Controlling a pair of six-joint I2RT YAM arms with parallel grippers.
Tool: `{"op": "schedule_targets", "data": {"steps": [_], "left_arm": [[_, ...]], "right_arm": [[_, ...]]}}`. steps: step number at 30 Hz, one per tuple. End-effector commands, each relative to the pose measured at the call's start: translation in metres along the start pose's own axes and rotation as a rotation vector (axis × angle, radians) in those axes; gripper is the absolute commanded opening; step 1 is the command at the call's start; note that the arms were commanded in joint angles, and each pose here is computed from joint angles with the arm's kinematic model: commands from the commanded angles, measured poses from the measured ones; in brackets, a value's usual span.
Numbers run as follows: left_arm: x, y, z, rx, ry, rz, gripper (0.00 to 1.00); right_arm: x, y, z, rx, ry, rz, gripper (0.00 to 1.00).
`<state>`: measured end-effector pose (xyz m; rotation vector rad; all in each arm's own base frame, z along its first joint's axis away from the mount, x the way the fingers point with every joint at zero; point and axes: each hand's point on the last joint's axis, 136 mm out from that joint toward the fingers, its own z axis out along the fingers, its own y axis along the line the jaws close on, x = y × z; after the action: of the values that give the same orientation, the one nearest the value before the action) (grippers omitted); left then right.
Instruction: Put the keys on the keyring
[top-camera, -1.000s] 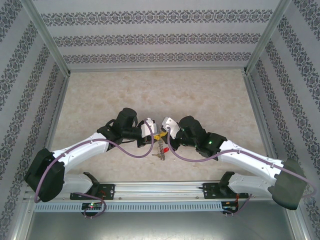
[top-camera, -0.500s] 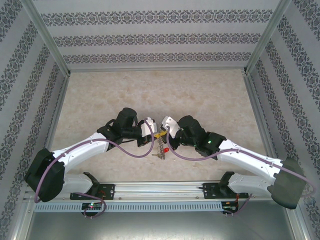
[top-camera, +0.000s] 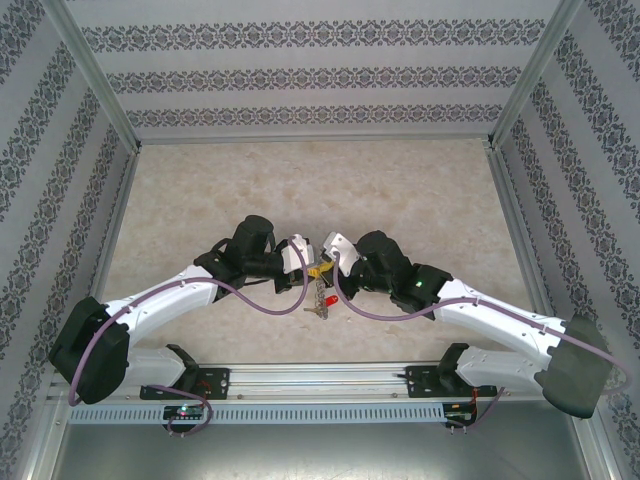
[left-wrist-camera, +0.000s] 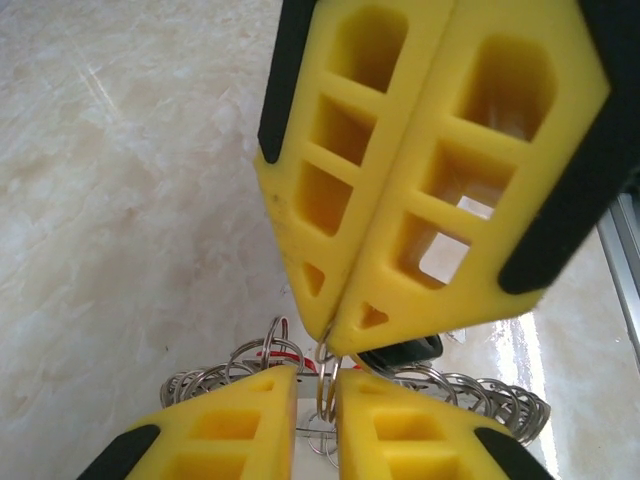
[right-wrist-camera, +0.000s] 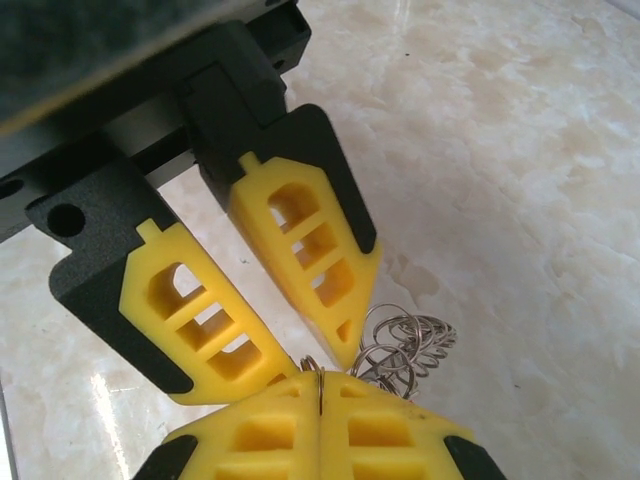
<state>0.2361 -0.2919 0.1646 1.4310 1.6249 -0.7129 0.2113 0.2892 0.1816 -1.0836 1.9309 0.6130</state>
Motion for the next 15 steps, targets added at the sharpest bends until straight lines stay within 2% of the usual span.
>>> {"op": "schedule_targets", "data": {"steps": [1, 15], "left_arm": [[-0.0060, -0.0004, 0.0027, 0.010, -0.014, 0.008, 0.21], [-0.0043, -0.0008, 0.0041, 0.019, -0.002, 0.009, 0.22]], "right_arm": [[-0.0240, 0.0041, -0.0025, -0.030, -0.075, -0.003, 0.00], [-0.0262, 0.0012, -0.0026, -0.013, -0.079, -0.012, 0.00]]}}
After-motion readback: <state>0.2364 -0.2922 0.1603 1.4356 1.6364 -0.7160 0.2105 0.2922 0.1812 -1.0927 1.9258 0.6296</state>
